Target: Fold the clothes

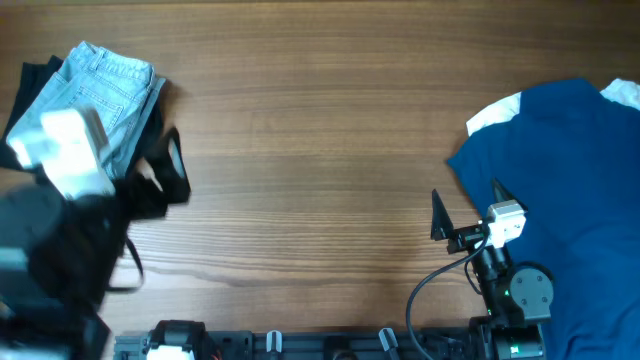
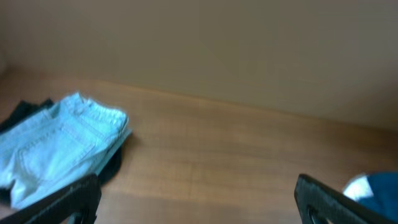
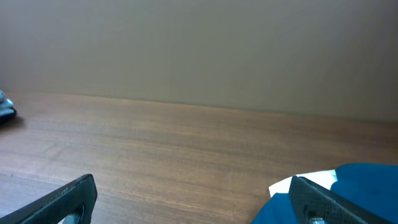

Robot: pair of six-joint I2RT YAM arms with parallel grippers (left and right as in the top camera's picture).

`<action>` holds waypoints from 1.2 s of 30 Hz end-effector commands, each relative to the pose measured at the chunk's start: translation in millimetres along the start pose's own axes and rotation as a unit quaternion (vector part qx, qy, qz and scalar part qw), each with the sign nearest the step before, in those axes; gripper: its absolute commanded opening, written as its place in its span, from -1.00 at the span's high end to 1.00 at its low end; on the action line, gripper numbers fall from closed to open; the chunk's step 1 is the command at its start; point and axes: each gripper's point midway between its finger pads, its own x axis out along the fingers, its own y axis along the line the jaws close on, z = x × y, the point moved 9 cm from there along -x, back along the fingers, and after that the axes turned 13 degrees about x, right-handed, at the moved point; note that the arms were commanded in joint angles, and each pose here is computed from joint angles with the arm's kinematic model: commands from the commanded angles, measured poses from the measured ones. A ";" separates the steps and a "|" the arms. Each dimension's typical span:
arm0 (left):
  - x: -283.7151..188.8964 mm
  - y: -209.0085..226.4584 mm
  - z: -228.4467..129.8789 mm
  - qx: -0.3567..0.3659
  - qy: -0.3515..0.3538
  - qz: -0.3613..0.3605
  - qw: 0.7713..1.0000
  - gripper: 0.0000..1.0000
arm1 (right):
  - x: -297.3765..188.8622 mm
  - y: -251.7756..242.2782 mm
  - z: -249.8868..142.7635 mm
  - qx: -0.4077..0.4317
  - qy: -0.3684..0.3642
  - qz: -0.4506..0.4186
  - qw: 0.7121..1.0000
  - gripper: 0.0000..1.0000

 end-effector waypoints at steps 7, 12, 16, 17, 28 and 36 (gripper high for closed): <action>19.1 1.4 -142.6 -0.013 -0.105 0.000 0.994 -1.00 | -0.7 0.4 1.8 -0.008 -0.007 0.004 1.000 -0.99; 51.3 0.9 -193.5 -0.015 -0.161 -0.001 0.987 -1.00 | -0.7 0.4 1.8 -0.008 -0.007 0.004 1.000 -1.00; 80.0 -0.5 -223.4 -0.015 -0.177 -0.007 0.984 -1.00 | -0.7 0.4 1.8 -0.008 -0.007 0.004 1.000 -0.99; 83.8 -0.9 -228.6 -0.014 -0.177 -0.009 0.984 -1.00 | -0.7 0.4 1.8 -0.008 -0.007 0.004 1.000 -0.99; 91.4 -2.5 -245.3 -0.012 -0.139 -0.018 0.990 -1.00 | -0.7 0.4 1.8 -0.008 -0.007 0.004 1.000 -0.99; 91.4 -2.4 -245.3 -0.012 -0.139 -0.017 0.990 -1.00 | -0.7 0.4 1.8 -0.008 -0.007 0.004 1.000 -0.99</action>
